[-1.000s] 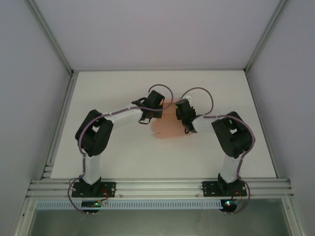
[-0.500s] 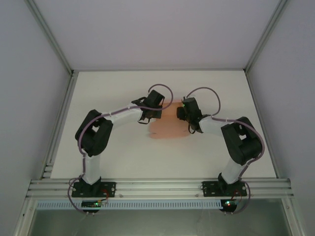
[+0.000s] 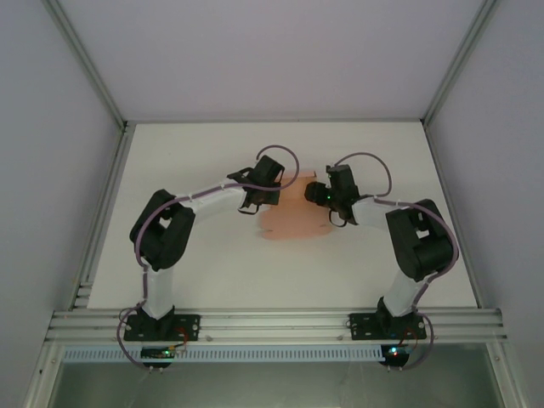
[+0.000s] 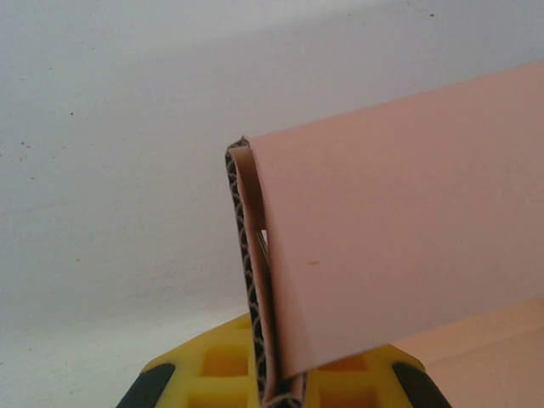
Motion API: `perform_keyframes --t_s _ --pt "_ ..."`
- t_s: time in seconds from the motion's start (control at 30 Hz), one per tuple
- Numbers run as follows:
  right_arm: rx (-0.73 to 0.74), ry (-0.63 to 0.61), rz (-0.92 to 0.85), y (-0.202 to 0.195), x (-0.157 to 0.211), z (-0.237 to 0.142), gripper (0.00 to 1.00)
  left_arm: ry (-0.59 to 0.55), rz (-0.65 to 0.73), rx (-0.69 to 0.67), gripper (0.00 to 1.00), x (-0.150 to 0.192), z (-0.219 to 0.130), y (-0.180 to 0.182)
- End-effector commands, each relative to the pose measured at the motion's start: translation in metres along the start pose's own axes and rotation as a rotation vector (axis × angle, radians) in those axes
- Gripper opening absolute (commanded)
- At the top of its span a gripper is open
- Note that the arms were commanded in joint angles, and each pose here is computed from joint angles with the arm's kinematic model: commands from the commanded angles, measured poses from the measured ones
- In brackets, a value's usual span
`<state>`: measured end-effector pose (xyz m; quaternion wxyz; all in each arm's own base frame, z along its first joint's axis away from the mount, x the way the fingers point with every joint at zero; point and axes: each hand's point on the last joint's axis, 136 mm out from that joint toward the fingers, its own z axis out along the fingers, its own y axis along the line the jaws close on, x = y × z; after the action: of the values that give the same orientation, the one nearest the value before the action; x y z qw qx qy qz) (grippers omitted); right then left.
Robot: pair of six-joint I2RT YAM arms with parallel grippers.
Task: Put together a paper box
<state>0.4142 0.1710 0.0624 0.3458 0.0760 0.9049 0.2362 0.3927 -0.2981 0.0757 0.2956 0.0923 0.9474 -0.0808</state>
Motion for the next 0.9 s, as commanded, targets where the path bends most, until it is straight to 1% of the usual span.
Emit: perform_keyframes --t_s 0.0,0.03,0.13,0.27,0.33,0.37,0.4,0.47,0.5,0.57,0.63,0.7,0.77,0.87 --pt "-0.045 -0.096 0.079 0.007 -0.037 0.0 0.52 0.203 0.08 -0.138 0.0 0.056 0.01 0.036" --pt "-0.051 -0.1 0.104 0.009 -0.039 0.0 0.52 0.203 0.081 -0.138 0.0 0.056 0.01 0.036" --pt "-0.032 -0.098 0.09 0.009 -0.041 0.003 0.52 0.205 0.081 -0.138 0.0 0.056 0.011 0.036" --pt "0.017 -0.091 -0.005 0.009 -0.033 0.009 0.55 0.207 0.084 -0.134 0.0 0.056 0.012 0.035" --pt "0.072 -0.118 -0.087 0.008 -0.033 0.01 0.59 0.208 0.087 -0.133 0.0 0.055 0.012 0.034" --pt "0.085 -0.119 -0.112 0.011 -0.031 0.01 0.59 0.207 0.088 -0.133 0.0 0.055 0.012 0.034" --pt "0.09 -0.106 -0.143 0.015 -0.027 0.011 0.58 0.207 0.089 -0.132 0.0 0.055 0.011 0.033" --pt "0.124 -0.108 -0.167 0.012 -0.029 0.012 0.53 0.206 0.088 -0.132 0.0 0.055 0.011 0.034" --pt "0.131 -0.111 -0.188 0.013 -0.029 0.013 0.52 0.206 0.088 -0.13 0.0 0.055 0.012 0.033" --pt "0.122 -0.103 -0.193 0.017 -0.026 0.017 0.52 0.208 0.088 -0.128 0.0 0.055 0.012 0.032" --pt "0.13 -0.08 -0.185 0.012 -0.021 0.02 0.46 0.209 0.088 -0.129 0.0 0.055 0.012 0.032" --pt "0.124 -0.07 -0.168 0.008 -0.017 0.022 0.44 0.208 0.086 -0.133 0.0 0.054 0.012 0.033" --pt "0.126 -0.058 -0.166 0.007 -0.012 0.023 0.44 0.207 0.084 -0.139 0.0 0.054 0.011 0.034" --pt "0.172 -0.051 -0.199 0.003 -0.005 0.019 0.47 0.207 0.083 -0.145 0.0 0.053 0.011 0.034"
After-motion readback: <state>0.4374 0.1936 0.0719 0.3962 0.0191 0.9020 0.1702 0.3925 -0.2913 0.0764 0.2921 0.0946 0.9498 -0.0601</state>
